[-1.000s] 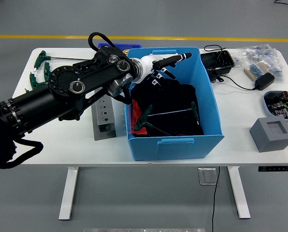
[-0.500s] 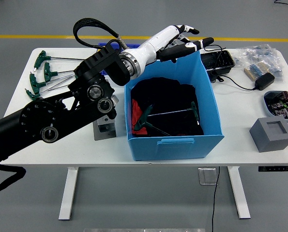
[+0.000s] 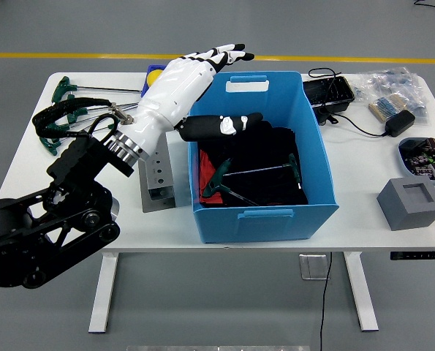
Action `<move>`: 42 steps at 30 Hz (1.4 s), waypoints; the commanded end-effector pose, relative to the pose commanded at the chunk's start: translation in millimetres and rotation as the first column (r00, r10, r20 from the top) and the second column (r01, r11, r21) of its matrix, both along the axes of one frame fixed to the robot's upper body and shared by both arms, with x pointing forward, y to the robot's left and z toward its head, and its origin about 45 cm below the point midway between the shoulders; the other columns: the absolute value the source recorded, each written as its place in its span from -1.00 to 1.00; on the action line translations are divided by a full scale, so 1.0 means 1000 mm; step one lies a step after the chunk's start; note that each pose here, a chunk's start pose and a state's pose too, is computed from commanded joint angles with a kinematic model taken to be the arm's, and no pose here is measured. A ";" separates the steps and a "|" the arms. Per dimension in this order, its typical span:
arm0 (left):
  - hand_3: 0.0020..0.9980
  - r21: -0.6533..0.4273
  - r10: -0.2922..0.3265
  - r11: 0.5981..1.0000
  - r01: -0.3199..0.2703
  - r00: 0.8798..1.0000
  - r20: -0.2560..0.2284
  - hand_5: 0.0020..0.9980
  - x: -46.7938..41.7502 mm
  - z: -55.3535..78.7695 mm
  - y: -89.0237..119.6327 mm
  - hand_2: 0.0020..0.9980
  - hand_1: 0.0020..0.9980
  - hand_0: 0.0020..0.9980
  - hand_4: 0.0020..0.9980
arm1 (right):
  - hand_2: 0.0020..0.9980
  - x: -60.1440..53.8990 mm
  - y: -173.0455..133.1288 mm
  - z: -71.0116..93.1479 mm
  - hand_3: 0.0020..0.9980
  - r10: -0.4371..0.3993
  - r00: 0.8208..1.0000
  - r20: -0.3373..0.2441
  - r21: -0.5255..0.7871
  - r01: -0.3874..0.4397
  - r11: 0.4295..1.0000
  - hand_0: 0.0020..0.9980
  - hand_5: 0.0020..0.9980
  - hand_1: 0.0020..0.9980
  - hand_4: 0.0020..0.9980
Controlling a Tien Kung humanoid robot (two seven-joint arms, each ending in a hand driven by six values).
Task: Lift tool from toolbox,place it in box,lift tool from toolbox,place it in box
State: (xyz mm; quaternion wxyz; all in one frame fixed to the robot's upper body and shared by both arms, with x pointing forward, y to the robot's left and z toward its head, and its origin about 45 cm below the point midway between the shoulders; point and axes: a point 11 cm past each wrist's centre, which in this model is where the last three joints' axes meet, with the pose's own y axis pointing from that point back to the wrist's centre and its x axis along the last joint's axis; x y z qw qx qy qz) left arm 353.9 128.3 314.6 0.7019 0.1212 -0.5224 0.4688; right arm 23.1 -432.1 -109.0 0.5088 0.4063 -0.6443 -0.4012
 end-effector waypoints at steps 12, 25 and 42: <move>1.00 -0.062 0.114 0.991 -0.121 0.987 -0.114 0.21 0.0115 -0.063 0.032 1.00 1.00 1.00 0.70 | 0.44 0.001 0.000 0.000 0.13 0.011 1.000 0.000 0.004 -0.011 1.000 0.35 0.40 0.30 0.53; 1.00 -0.205 0.273 0.932 -0.300 0.950 -0.150 0.13 0.0183 -0.083 0.071 1.00 1.00 1.00 0.69 | 0.44 0.001 -0.002 0.001 0.13 0.018 1.000 -0.001 0.002 -0.018 1.000 0.36 0.40 0.30 0.53; 0.80 -0.501 0.402 0.703 -0.504 0.863 -0.305 0.14 0.0104 -0.103 0.148 1.00 0.76 0.69 0.67 | 0.44 -0.002 0.000 0.000 0.13 0.028 1.000 -0.008 0.005 -0.028 1.000 0.35 0.40 0.30 0.53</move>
